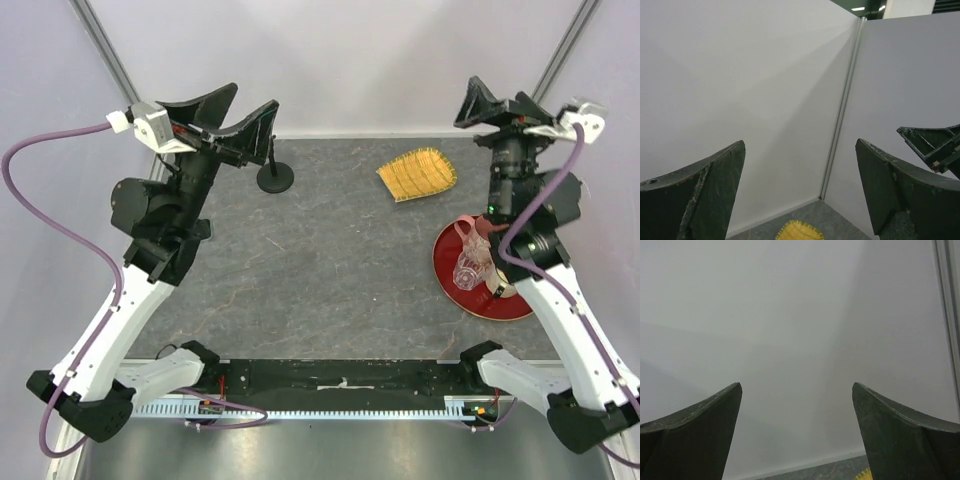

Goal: Place the phone on the phone stand

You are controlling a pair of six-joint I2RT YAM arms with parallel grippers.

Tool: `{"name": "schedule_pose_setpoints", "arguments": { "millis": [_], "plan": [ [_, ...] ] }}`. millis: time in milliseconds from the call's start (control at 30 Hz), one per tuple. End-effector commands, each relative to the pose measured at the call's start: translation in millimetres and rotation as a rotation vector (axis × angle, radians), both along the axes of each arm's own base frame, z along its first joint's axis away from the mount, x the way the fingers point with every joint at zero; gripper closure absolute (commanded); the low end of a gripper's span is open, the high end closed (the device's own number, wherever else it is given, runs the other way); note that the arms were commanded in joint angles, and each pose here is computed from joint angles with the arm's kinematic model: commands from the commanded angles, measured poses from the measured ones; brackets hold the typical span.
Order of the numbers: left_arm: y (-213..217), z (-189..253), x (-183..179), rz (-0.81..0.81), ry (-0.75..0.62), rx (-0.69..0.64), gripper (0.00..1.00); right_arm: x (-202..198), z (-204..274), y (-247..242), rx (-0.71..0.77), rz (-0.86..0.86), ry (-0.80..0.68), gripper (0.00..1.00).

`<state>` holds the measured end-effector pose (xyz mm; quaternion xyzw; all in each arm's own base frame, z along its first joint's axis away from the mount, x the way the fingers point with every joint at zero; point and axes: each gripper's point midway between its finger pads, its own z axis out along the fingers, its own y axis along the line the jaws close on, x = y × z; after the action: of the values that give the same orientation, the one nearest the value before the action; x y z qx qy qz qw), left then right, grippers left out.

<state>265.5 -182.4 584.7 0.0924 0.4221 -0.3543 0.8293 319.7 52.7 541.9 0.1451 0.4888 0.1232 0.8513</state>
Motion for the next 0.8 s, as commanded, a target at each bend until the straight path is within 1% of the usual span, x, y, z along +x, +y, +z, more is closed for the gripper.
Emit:
{"name": "schedule_pose_setpoints", "arguments": {
  "millis": [0,67,100,133,200,233,267,300,333,367,400,433,467,500,533,567,600,633,700,733,767],
  "plan": [
    [11.9,-2.6,30.2,0.131,0.069,-0.019,0.01,55.1,-29.4,25.0,0.001,0.028,0.127,0.02],
    [16.5,-18.8,50.0,0.181,0.125,-0.015,0.01,73.6,-36.5,35.8,-0.007,0.047,0.158,0.02],
    [13.2,-39.5,69.2,0.197,0.19,0.008,0.0,96.8,-58.1,46.8,-0.027,0.056,0.218,0.02],
    [14.6,-49.7,79.3,0.191,0.236,-0.01,0.0,105.6,-54.8,54.3,-0.033,0.075,0.224,0.02],
    [27.9,-76.4,107.2,0.188,0.324,-0.012,0.0,130.5,-77.8,68.6,-0.026,0.097,0.267,0.02],
    [29.6,-103.0,128.2,0.154,0.423,-0.068,0.0,137.1,-90.8,77.3,-0.032,0.129,0.277,0.02],
    [48.2,-116.1,143.7,0.167,0.46,-0.094,0.0,140.0,-85.3,82.5,-0.014,0.153,0.227,0.02],
    [51.7,-129.6,153.3,0.146,0.498,-0.109,0.0,148.6,-98.0,93.2,-0.023,0.19,0.234,0.02],
    [55.2,-156.9,172.5,0.132,0.565,-0.147,0.0,153.1,-101.5,101.4,-0.017,0.226,0.23,0.02],
    [74.1,-170.5,184.4,0.144,0.592,-0.168,0.0,157.0,-104.1,116.8,-0.031,0.296,0.227,0.02],
    [81.2,-184.9,194.1,0.143,0.621,-0.188,0.0,174.1,-128.5,134.0,-0.049,0.347,0.276,0.02],
    [87.0,-205.9,206.4,0.114,0.667,-0.251,0.0,180.3,-116.1,147.6,-0.047,0.405,0.258,0.02],
    [100.5,-215.3,211.7,0.084,0.678,-0.27,0.0,184.6,-129.7,170.5,-0.088,0.509,0.305,0.02],
    [102.5,-218.5,214.6,0.063,0.66,-0.292,0.0,202.3,-162.9,191.8,-0.111,0.581,0.375,0.02],
    [115.8,-225.6,218.0,0.066,0.648,-0.348,0.0,206.6,-146.8,204.5,-0.115,0.638,0.349,0.02],
    [122.6,-243.8,228.0,0.076,0.681,-0.372,0.0,208.0,-157.4,218.3,-0.104,0.71,0.384,0.02],
    [125.3,-250.1,232.1,0.073,0.698,-0.394,0.0,218.1,-178.2,228.3,-0.095,0.742,0.423,0.02],
    [125.3,-261.3,238.5,0.057,0.735,-0.437,0.0,220.2,-172.2,233.0,-0.089,0.764,0.411,0.02],
    [125.2,-284.6,251.2,0.025,0.767,-0.481,0.0,223.7,-180.9,239.7,-0.074,0.794,0.43,0.02],
    [124.4,-284.9,254.5,-0.006,0.756,-0.51,0.0,223.3,-178.7,240.1,-0.075,0.797,0.427,0.02],
    [119.9,-279.4,255.8,-0.05,0.714,-0.505,0.0,223.0,-177.1,240.0,-0.076,0.797,0.422,0.02]
  ]
}}
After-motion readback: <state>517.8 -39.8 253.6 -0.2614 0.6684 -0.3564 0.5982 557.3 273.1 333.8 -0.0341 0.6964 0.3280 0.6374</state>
